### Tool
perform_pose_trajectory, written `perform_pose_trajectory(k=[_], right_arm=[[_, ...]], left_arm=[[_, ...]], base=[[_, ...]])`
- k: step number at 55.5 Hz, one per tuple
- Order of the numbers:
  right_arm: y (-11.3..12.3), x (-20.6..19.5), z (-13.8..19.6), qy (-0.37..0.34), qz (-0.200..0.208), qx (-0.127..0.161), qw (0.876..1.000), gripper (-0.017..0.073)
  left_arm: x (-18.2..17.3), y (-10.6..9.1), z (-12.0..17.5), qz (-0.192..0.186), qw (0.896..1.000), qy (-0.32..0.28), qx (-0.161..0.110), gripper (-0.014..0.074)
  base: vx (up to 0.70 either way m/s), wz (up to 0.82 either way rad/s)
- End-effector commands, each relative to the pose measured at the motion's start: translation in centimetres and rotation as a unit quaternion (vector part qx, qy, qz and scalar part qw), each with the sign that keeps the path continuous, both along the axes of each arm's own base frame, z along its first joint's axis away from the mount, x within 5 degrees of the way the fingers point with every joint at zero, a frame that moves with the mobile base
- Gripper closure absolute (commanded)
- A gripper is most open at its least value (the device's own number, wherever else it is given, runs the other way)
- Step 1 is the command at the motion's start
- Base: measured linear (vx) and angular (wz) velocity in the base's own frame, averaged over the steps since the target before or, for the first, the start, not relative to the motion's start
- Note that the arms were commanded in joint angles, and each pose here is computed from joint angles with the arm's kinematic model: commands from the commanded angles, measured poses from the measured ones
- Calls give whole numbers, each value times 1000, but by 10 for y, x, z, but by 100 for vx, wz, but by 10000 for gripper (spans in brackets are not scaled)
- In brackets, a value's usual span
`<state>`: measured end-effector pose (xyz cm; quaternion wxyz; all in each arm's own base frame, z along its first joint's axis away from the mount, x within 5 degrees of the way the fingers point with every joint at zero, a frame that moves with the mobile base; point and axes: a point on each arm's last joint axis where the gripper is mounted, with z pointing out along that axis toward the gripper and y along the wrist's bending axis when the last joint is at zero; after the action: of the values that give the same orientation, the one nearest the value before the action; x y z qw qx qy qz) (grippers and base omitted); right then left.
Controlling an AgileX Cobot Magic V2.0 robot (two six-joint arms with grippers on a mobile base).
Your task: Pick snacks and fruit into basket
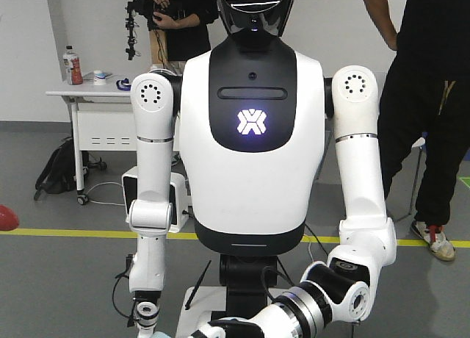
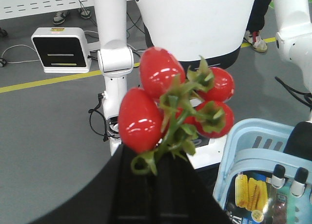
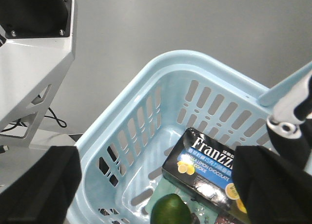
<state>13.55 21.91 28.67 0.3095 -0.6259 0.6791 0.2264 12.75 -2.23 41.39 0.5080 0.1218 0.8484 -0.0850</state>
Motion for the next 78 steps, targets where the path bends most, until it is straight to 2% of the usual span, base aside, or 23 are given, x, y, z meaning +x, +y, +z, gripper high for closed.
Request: perform_pose_trajectory(k=[1,8,17,23,29,31,36,41,49,56,59,70,78], right_arm=[[-7,-3,27,-32,-15,51,998,-98],[-19,-12,46,-51,-19,82,995,-6],[-38,-23,67,-80,-40,115,989,186],[-52,-28,80,-102,-71,134,983,358],[-69,-32,93,-130,-115,158,972,538],[-76,-33,98,-141,-134,165,967,574],[-91,-33,106,-162,-186,176,953,571],[-111,-29,111,-181,-256,178,933,571],[-147,-26,120,-219,-373,181,883,569],[-172,-35,128,-237,-437,198,845,566],[-180,-40,130,-236,-451,206,836,566],[-199,-58,133,-239,-466,226,822,566],[-204,-63,134,-244,-468,232,817,566]], left_arm=[[2,0,16,11,998,-55,-20,597],[2,0,16,11,998,-55,-20,597],[2,0,16,11,998,-55,-20,597],[2,0,16,11,998,-55,-20,597],[2,0,16,11,998,-55,-20,597],[2,0,16,11,998,-55,-20,597],[2,0,16,11,998,-55,-20,597],[2,0,16,11,998,-55,-20,597],[2,0,16,9,998,-55,-20,597],[1,-4,16,-6,998,-54,-21,597],[1,-8,16,-19,998,-54,-21,597],[-5,-24,14,-87,995,-44,-23,597],[-15,-41,8,-166,986,-15,-15,597]], base=[[0,0],[0,0],[0,0],[0,0],[0,0],[0,0],[0,0],[0,0],[0,0],[0,0],[0,0],[0,0],[0,0]])
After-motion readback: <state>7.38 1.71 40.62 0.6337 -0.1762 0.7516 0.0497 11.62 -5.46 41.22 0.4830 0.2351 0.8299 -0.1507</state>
